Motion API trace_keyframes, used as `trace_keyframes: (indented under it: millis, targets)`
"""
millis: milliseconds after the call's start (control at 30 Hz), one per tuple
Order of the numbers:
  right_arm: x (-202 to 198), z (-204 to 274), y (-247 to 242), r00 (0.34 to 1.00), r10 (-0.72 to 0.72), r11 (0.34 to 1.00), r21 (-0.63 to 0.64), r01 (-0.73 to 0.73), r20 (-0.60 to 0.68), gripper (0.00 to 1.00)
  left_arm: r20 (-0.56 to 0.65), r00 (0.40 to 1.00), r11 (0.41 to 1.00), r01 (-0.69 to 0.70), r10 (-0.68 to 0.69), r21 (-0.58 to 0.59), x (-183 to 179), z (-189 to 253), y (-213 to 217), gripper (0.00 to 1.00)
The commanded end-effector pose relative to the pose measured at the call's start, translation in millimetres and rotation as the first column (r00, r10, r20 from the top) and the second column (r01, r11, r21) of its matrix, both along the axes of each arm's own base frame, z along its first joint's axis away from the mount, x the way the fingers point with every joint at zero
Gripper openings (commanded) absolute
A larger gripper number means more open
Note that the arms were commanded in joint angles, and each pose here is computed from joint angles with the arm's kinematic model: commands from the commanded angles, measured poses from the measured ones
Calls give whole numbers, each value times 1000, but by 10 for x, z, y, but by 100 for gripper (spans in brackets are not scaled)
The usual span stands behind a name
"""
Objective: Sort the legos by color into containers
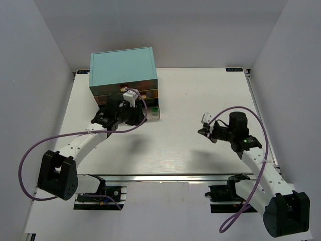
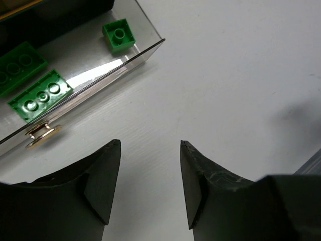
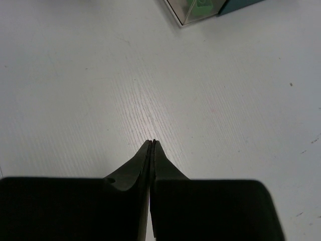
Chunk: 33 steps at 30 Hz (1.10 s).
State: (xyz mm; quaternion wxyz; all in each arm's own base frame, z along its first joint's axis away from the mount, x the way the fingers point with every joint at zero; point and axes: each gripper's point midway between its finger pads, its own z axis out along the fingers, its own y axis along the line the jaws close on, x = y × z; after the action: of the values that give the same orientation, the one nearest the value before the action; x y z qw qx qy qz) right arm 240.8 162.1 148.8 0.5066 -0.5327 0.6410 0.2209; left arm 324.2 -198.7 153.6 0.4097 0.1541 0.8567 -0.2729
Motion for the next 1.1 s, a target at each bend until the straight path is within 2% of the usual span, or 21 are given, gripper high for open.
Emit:
trace_keyframes:
  millis: [0, 200, 367, 467, 667, 867, 933, 1067]
  targets:
    - [43, 16, -38, 999, 8, 1000, -17, -8, 35, 0, 47, 998, 992, 24, -30, 123, 18, 25, 111, 61]
    - [83, 67, -77, 998, -12, 1000, -25, 13, 54, 0, 53, 997, 982, -58, 49, 179, 74, -107, 242, 59]
    - [86, 175, -82, 996, -22, 1000, -11, 23, 81, 0, 136, 987, 976, -109, 84, 187, 106, -113, 315, 55]
    - [77, 241, -79, 995, -28, 1000, 0, 28, 99, 0, 163, 986, 972, -83, 47, 221, 44, -215, 306, 54]
    - [61, 335, -79, 990, -31, 999, 12, 30, 135, 0, 71, 997, 952, -33, 12, 305, 59, -563, 249, 54]
    - [41, 403, -68, 987, -30, 999, 25, 26, 161, 0, 117, 992, 924, -12, -35, 382, 152, -566, 219, 53]
    - [42, 412, -65, 986, -30, 999, 26, 26, 164, 0, 167, 983, 899, -4, -77, 438, 210, -548, 241, 53]
    - [34, 434, -64, 984, -30, 999, 30, 25, 173, 0, 189, 975, 840, -6, -115, 542, 344, -575, 307, 54]
